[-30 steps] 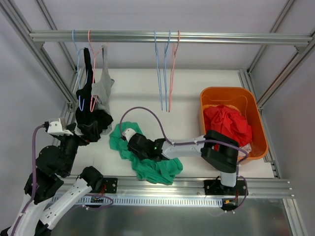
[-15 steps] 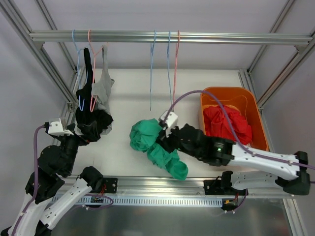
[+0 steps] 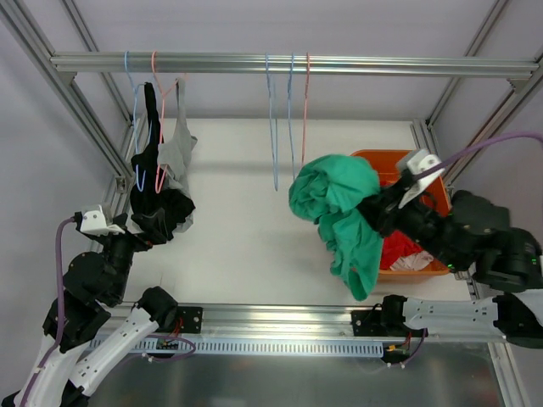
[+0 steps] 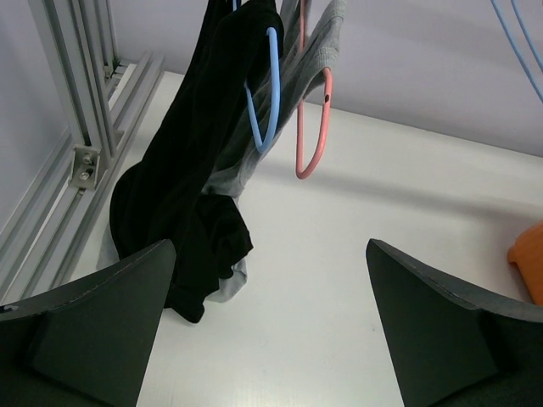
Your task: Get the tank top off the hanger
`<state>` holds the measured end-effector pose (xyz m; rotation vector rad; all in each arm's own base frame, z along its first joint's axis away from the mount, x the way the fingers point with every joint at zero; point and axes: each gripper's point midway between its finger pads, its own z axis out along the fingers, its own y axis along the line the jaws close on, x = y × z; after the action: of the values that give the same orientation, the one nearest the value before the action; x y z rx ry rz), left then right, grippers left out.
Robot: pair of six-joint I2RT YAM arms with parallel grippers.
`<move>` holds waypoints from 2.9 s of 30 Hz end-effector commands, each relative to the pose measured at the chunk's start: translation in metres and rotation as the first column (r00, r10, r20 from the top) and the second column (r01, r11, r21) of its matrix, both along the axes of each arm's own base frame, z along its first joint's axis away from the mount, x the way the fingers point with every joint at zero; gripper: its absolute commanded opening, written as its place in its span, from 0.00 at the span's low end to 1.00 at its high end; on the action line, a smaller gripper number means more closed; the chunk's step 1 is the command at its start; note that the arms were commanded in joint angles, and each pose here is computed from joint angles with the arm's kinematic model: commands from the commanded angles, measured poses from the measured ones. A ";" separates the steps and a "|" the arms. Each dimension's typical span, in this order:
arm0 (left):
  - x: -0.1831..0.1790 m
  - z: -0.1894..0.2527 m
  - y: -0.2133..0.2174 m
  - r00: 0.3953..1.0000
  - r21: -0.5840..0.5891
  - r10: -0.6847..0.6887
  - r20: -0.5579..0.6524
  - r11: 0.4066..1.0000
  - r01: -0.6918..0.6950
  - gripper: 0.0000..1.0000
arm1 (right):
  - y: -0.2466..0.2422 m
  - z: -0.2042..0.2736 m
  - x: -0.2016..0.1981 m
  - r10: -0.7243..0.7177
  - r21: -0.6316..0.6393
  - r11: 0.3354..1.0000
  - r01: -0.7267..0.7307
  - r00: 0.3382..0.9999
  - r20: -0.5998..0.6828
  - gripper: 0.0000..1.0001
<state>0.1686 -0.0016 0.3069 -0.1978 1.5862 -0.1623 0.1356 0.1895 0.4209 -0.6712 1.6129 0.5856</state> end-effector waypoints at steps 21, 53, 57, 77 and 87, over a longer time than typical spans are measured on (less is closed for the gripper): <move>-0.002 0.005 0.000 1.000 -0.003 -0.012 0.027 1.000 0.012 0.99 | -0.137 -0.045 0.182 -0.643 -0.176 0.755 0.631 0.766 -0.009 0.00; 0.059 0.156 -0.061 0.989 0.101 -0.107 -0.103 0.988 0.118 0.99 | -0.192 -0.146 0.138 -0.801 -0.313 0.587 0.746 0.480 -0.358 0.99; 0.084 0.177 -0.071 0.989 0.191 -0.090 -0.116 0.975 0.111 0.99 | -0.165 -0.108 0.111 -0.681 -0.127 0.716 0.687 0.646 -0.343 0.99; 0.202 0.100 -0.043 0.906 0.168 -0.112 -0.408 0.966 0.195 0.60 | -0.052 -0.033 0.019 -0.001 0.298 0.952 0.069 0.975 -0.222 0.81; 0.224 0.088 -0.042 0.891 0.153 -0.115 -0.439 0.968 0.201 0.23 | -0.049 -0.035 0.014 0.027 0.296 0.955 0.037 0.978 -0.209 0.78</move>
<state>0.3930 -0.0425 0.3736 0.0342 2.1047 -0.0723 0.1559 0.1361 0.3744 -0.3478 1.7328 0.8749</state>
